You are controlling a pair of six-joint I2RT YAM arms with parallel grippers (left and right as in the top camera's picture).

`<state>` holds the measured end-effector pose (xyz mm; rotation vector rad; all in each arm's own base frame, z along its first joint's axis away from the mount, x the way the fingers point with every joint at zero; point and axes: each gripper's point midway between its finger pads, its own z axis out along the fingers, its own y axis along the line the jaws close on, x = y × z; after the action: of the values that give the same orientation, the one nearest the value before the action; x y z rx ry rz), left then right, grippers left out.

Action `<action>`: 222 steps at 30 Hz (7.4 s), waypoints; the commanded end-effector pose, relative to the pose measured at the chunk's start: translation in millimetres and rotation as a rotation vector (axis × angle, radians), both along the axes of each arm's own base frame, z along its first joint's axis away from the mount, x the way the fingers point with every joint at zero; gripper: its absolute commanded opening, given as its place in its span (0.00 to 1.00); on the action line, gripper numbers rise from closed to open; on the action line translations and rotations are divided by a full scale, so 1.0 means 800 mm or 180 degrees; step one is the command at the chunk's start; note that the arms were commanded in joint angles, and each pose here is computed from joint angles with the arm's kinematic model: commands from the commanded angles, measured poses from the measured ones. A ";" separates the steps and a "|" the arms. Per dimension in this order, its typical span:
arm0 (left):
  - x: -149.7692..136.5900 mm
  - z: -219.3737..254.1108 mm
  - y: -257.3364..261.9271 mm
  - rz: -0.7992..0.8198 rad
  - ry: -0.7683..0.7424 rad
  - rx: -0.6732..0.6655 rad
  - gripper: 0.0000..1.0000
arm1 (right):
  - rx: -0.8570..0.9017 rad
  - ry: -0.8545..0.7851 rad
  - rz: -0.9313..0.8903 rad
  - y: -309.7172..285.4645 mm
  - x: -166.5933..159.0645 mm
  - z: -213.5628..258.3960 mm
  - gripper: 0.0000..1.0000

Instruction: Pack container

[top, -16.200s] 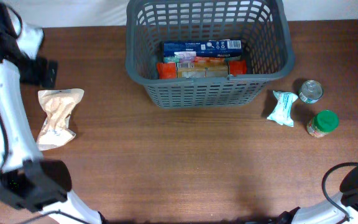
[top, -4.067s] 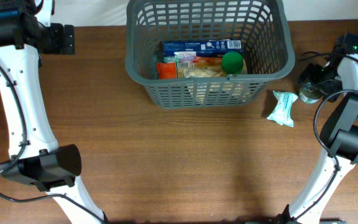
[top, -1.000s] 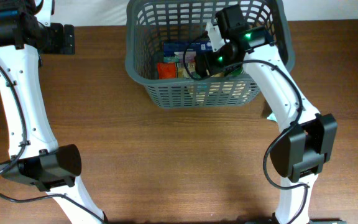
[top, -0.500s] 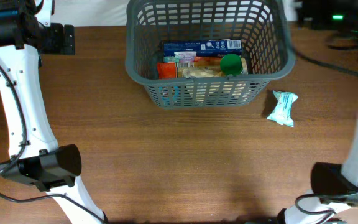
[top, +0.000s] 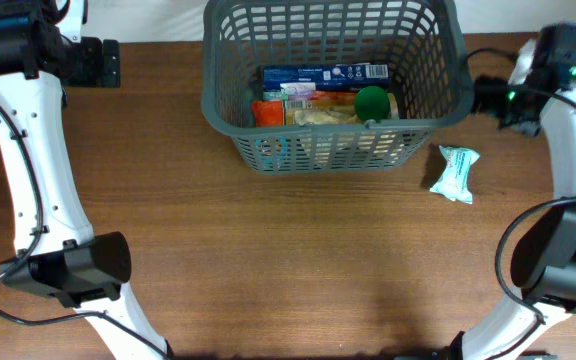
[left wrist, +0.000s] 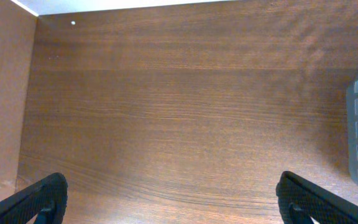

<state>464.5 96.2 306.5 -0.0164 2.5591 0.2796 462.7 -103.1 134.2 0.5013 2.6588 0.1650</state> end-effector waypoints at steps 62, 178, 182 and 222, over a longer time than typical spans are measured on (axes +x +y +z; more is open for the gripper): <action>-0.003 0.003 0.002 0.0051 -0.0015 -0.0001 0.99 | -0.0081 -0.1720 0.0925 0.159 -0.035 0.284 0.07; -0.003 0.003 0.002 0.0051 -0.0015 -0.0001 0.99 | -0.1182 -0.2836 0.0567 0.115 -0.324 0.362 0.99; -0.003 0.003 0.002 0.0051 -0.0015 -0.0001 0.99 | -0.1054 -0.2706 0.0777 0.131 -0.337 0.255 0.99; -0.003 0.003 0.002 0.0051 -0.0015 -0.0001 0.99 | -0.0968 -0.2149 0.0865 0.132 -0.315 -0.038 0.99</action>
<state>464.5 96.1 306.3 -0.0162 2.5598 0.2790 210.4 -0.2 104.2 -0.0241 2.0275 -0.0129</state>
